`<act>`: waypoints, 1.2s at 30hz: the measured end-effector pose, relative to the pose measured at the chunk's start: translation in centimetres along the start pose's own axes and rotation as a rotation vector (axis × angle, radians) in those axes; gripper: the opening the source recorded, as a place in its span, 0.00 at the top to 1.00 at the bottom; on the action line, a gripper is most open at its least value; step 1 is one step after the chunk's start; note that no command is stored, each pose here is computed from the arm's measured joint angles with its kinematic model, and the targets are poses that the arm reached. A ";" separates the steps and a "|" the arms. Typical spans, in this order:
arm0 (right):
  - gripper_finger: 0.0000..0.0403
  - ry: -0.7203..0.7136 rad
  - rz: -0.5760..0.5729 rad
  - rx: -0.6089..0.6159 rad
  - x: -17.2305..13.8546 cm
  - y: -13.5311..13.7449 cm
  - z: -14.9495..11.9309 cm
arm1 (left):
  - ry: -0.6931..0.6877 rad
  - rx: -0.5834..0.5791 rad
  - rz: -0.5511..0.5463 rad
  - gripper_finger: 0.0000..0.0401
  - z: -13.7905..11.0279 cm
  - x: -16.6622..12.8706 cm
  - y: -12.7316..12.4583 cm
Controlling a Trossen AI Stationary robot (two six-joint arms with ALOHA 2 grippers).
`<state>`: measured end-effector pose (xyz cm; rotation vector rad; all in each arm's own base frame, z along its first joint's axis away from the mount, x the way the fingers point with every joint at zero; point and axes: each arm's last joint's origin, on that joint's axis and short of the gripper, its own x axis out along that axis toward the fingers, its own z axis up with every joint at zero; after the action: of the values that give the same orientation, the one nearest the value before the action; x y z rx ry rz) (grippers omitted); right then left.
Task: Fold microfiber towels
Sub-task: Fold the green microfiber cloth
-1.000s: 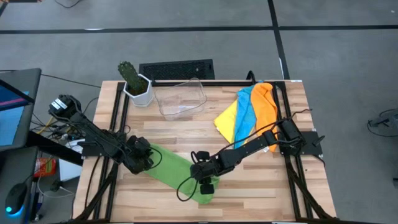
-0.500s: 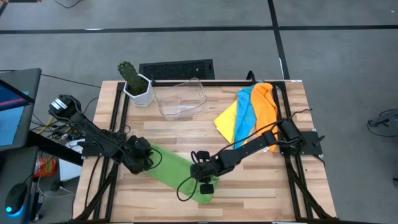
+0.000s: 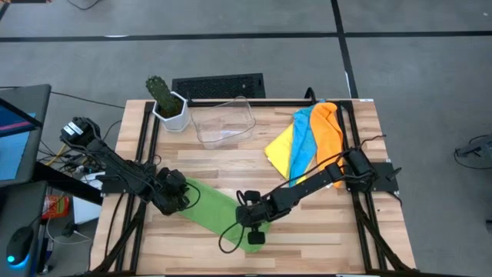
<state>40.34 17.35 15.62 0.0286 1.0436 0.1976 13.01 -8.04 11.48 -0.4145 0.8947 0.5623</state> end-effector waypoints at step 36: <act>0.69 -0.182 -0.095 0.093 -5.1 5.9 1.5 | 0.044 -0.068 -0.121 0.82 1.3 -1.6 -1.5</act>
<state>38.27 22.36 21.48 0.0792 0.8698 0.0588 13.91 -8.95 13.66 -0.5403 0.8881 0.4751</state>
